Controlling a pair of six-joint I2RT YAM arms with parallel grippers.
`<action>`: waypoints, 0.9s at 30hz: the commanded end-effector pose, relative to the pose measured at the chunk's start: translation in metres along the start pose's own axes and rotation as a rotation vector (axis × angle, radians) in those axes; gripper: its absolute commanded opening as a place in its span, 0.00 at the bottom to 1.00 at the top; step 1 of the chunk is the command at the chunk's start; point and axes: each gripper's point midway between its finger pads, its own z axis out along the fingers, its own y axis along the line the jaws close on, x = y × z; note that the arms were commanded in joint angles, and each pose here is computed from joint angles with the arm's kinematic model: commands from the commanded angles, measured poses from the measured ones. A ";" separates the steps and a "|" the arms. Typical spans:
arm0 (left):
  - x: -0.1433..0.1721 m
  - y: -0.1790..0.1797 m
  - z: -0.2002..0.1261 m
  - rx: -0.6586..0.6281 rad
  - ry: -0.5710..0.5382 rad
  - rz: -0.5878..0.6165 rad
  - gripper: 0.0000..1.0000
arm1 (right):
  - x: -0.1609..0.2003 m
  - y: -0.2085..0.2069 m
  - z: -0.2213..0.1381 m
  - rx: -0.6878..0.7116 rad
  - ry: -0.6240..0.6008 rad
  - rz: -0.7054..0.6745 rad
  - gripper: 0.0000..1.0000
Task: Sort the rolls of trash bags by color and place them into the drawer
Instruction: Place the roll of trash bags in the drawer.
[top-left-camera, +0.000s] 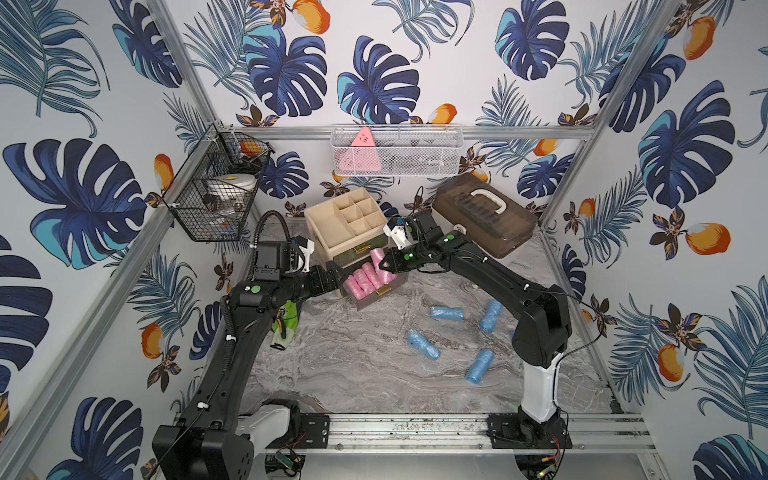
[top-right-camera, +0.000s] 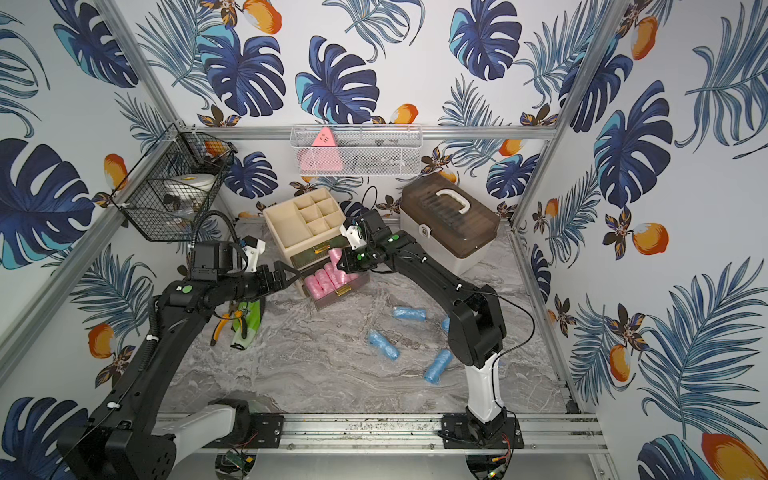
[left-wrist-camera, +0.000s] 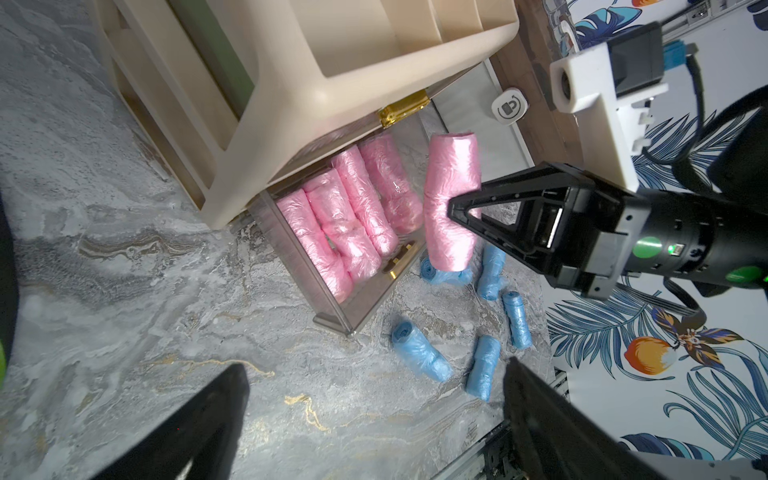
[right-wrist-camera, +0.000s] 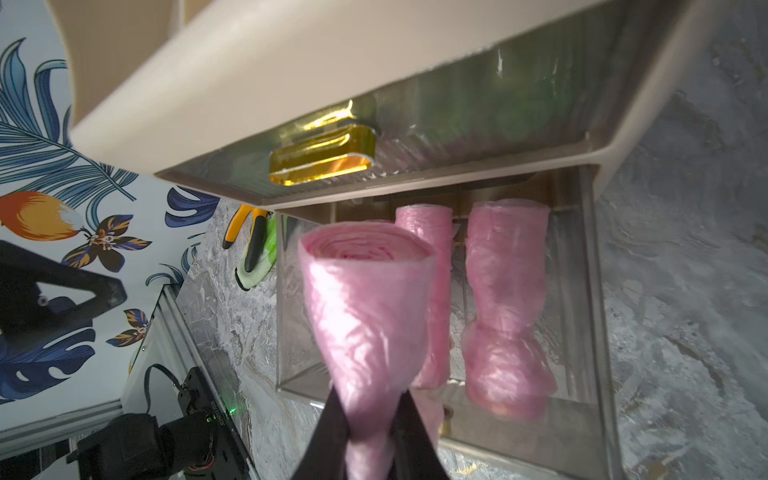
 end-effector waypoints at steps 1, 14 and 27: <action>-0.003 0.000 -0.002 -0.006 -0.013 0.002 0.99 | -0.001 -0.001 0.004 0.009 0.012 -0.034 0.03; -0.004 0.000 -0.003 -0.008 -0.013 0.001 0.99 | 0.007 -0.030 0.040 0.089 0.068 -0.041 0.07; -0.005 -0.001 -0.003 -0.006 -0.014 0.000 0.99 | 0.009 -0.045 0.053 0.193 0.096 -0.030 0.29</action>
